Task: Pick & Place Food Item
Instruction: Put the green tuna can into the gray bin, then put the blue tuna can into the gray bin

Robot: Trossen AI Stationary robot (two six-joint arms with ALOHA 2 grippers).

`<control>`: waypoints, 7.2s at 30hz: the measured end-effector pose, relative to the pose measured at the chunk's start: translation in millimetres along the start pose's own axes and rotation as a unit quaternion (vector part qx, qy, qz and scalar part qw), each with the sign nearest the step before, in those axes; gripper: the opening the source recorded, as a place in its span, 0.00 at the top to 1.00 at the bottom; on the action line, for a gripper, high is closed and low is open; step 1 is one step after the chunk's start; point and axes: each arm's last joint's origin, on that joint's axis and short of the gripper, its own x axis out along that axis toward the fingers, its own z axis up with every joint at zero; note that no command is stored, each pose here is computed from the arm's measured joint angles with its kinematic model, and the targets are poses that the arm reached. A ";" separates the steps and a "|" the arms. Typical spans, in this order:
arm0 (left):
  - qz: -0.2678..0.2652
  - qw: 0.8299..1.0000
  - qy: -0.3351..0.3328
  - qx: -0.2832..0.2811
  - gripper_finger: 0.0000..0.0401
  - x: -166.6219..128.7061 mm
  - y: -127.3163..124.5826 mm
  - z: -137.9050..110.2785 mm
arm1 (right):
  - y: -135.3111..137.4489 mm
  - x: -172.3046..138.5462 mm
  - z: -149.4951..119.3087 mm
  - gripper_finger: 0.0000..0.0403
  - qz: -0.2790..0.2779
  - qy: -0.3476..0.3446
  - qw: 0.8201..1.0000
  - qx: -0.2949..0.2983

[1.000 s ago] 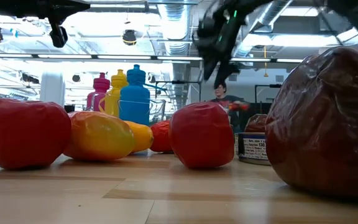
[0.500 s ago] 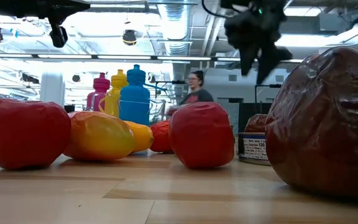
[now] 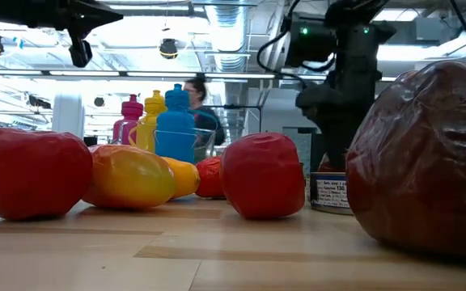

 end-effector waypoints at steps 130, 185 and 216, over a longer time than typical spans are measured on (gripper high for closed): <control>0.019 0.997 -0.032 0.064 1.00 -11.7 66.1 -80.0 | 58.1 20.0 -48.4 0.84 0.050 0.067 0.972 -0.221; 0.019 0.997 -0.032 0.063 1.00 -11.7 66.2 -80.1 | -51.6 -72.8 71.4 1.00 0.094 -0.081 0.986 -0.107; 0.019 0.997 -0.032 0.063 1.00 -11.6 66.2 -80.2 | -101.6 -34.9 271.1 1.00 0.120 -0.102 0.987 -0.040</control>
